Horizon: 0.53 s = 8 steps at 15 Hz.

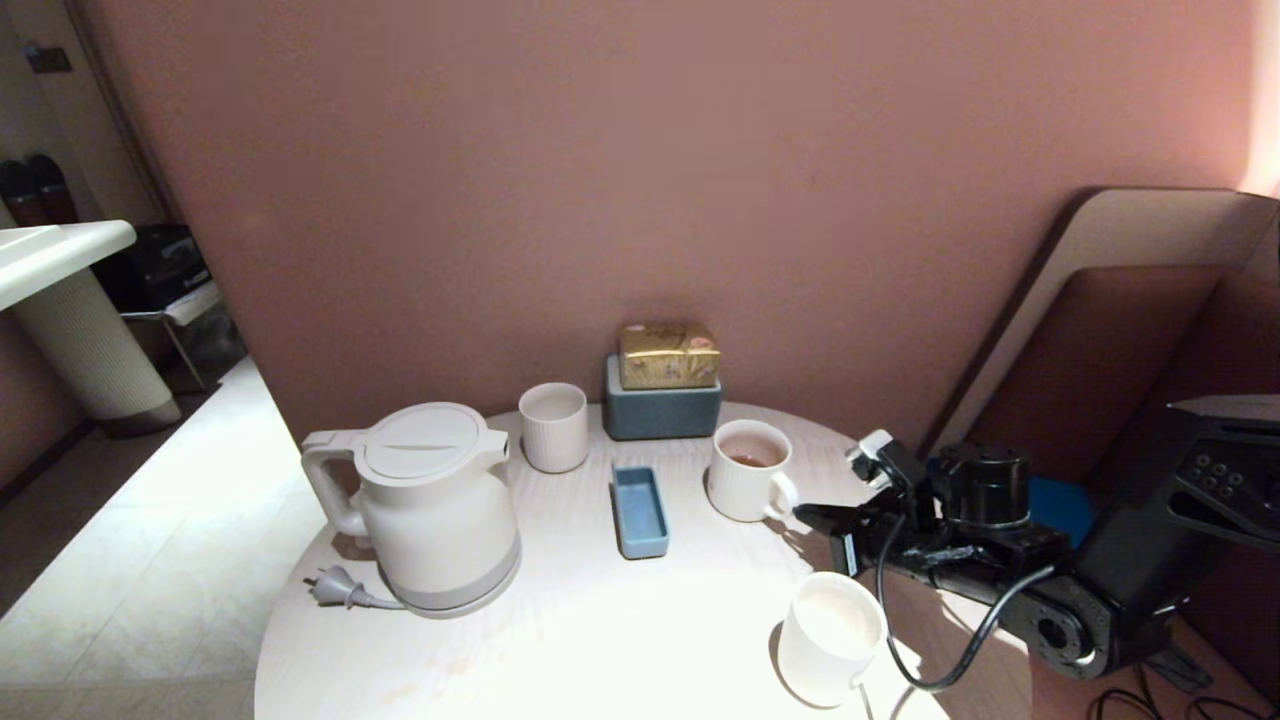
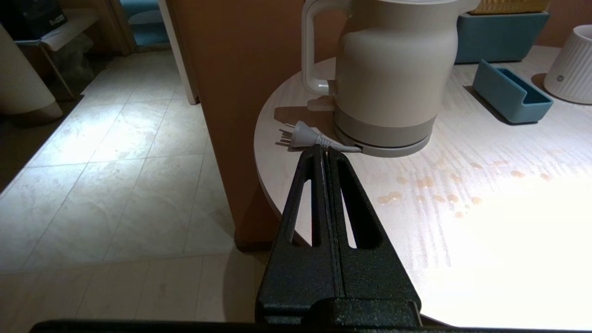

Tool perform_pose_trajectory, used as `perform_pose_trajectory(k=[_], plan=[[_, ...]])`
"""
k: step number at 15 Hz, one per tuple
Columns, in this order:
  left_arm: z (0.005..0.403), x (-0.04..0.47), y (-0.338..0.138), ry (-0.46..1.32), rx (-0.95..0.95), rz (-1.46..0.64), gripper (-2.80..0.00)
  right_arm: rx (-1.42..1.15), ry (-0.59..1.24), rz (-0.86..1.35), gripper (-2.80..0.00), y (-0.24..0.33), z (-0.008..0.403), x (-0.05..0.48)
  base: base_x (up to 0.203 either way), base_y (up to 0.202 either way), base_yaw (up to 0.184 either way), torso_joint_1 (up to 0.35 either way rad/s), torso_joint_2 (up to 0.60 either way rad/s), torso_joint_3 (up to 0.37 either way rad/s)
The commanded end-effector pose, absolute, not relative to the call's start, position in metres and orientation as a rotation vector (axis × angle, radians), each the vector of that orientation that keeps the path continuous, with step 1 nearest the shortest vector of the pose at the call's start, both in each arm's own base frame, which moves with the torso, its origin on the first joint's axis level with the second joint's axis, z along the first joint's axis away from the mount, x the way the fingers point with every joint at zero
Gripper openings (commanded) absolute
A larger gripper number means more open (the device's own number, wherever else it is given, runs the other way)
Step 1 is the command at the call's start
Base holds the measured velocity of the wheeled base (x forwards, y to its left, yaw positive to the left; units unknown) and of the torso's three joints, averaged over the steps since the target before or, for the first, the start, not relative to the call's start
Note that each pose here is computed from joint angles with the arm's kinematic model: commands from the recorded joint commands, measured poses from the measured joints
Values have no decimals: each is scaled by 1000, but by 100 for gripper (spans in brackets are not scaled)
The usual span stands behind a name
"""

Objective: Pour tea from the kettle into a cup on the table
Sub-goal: Pick up the cup

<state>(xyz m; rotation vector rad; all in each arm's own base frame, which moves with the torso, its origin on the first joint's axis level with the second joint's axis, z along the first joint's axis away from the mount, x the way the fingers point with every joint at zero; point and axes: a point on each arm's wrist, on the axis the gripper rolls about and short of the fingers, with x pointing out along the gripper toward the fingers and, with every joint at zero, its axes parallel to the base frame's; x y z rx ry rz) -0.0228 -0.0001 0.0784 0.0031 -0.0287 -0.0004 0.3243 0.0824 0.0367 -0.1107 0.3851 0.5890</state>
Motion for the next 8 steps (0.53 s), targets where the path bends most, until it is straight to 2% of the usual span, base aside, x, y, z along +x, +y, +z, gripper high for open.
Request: perform_pose_trajectory(k=[1,8], plan=[[79,-23,0,-28,3,0,-280,-102,389,595,-280,88,36,322,0,0,0,0,0,0],[79,-23,0,-28,3,0,-280,-111,372,539,-280,92,37,329,0,0,0,0,0,0]])
